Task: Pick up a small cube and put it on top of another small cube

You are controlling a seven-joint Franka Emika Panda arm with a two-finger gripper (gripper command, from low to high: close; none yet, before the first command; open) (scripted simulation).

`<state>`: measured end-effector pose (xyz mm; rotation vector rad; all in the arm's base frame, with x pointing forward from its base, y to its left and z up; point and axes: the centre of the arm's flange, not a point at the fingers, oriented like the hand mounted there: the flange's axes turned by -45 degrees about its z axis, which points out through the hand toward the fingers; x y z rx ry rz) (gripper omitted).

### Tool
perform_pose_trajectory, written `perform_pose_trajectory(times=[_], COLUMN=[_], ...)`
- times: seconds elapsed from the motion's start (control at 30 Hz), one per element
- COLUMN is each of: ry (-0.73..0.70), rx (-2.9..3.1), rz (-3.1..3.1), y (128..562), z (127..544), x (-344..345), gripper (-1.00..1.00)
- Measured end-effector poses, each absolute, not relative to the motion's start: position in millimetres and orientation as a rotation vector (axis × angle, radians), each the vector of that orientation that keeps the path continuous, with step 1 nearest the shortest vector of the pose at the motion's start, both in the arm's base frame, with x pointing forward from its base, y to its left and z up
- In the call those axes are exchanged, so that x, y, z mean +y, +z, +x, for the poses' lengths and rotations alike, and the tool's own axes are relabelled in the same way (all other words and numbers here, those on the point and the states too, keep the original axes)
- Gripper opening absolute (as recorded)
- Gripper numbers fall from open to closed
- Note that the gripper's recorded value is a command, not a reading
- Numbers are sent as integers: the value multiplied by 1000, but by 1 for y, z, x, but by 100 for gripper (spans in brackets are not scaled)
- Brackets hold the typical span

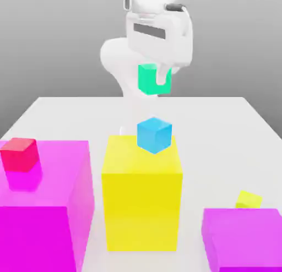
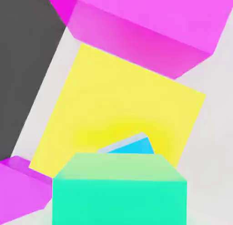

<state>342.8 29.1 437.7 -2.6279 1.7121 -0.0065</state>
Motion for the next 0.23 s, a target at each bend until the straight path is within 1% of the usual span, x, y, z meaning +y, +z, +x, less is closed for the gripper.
perform_pose_trajectory(times=[0.03, 0.07, 0.23], ry=[-3, -1, -1], rx=[1711, 1711, 1711], rz=[-2629, -2630, -2630], y=[423, 410, 410], z=[342, 341, 341], x=[29, 29, 29], gripper=[-100, 100, 100])
